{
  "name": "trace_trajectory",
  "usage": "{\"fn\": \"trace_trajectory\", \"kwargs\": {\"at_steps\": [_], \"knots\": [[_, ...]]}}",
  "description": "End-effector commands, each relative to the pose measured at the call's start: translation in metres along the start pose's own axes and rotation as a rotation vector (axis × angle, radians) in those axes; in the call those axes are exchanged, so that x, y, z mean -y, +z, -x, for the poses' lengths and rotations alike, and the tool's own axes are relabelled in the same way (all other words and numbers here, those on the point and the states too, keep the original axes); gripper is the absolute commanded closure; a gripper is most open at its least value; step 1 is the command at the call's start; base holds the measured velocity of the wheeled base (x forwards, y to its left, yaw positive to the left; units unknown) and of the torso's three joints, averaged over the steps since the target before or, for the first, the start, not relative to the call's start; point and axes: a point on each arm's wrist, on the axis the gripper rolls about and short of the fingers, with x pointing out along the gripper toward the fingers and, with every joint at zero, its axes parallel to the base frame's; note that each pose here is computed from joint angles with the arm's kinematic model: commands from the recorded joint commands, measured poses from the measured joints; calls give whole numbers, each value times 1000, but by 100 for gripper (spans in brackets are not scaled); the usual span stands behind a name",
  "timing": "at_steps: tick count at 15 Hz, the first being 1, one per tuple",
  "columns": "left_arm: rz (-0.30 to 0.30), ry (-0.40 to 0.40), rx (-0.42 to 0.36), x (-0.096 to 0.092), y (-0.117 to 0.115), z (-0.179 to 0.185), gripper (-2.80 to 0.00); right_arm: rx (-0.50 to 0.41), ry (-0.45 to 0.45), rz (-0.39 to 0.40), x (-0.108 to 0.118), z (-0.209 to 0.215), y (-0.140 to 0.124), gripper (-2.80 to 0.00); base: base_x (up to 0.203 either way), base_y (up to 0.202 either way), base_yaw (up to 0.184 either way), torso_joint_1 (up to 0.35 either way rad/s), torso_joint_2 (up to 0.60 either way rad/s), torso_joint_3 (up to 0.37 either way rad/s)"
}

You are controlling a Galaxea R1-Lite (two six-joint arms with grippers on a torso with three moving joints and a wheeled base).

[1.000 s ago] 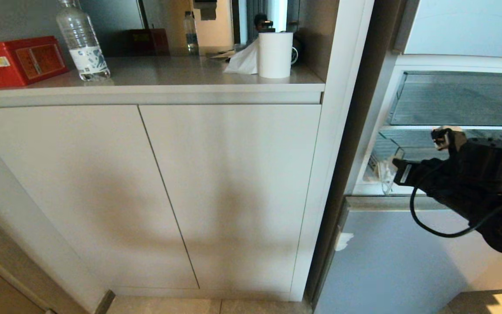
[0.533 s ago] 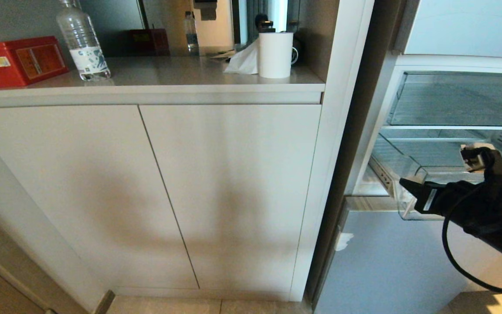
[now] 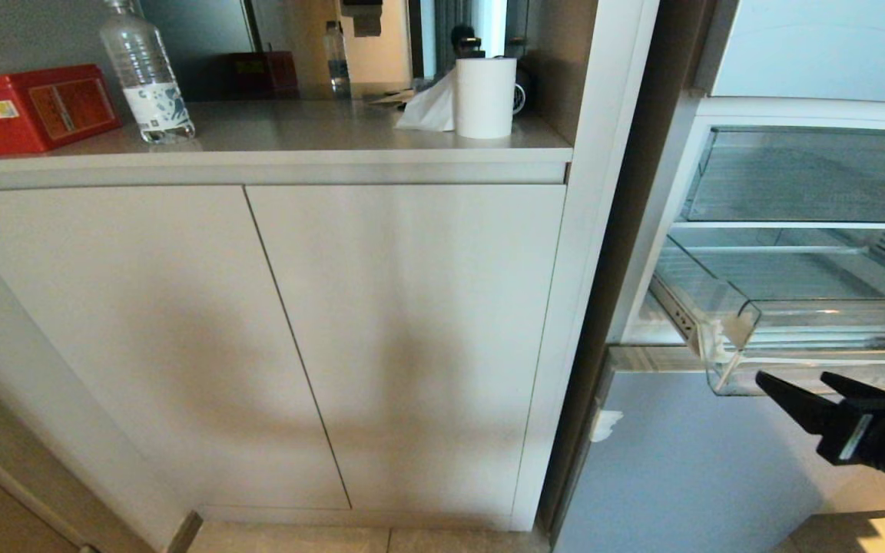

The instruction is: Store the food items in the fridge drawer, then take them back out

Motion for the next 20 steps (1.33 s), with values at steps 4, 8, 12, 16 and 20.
{"fn": "trace_trajectory", "kwargs": {"at_steps": [4,8,12,16,20], "knots": [[0,0,0,0,0,0,0,25,-66,-18,-3,81,44,-280,0,0,0,0,0,0],[0,0,0,0,0,0,0,-164,-233,-18,2,42,87,-280,0,0,0,0,0,0],[-2,0,-1,0,0,0,0,-300,-339,-4,23,-44,109,-280,0,0,0,0,0,0],[0,0,1,0,0,0,0,-338,-393,24,51,-112,127,-280,0,0,0,0,0,0],[0,0,0,0,0,0,0,-448,-330,1,65,-145,123,-280,0,0,0,0,0,0]]}}
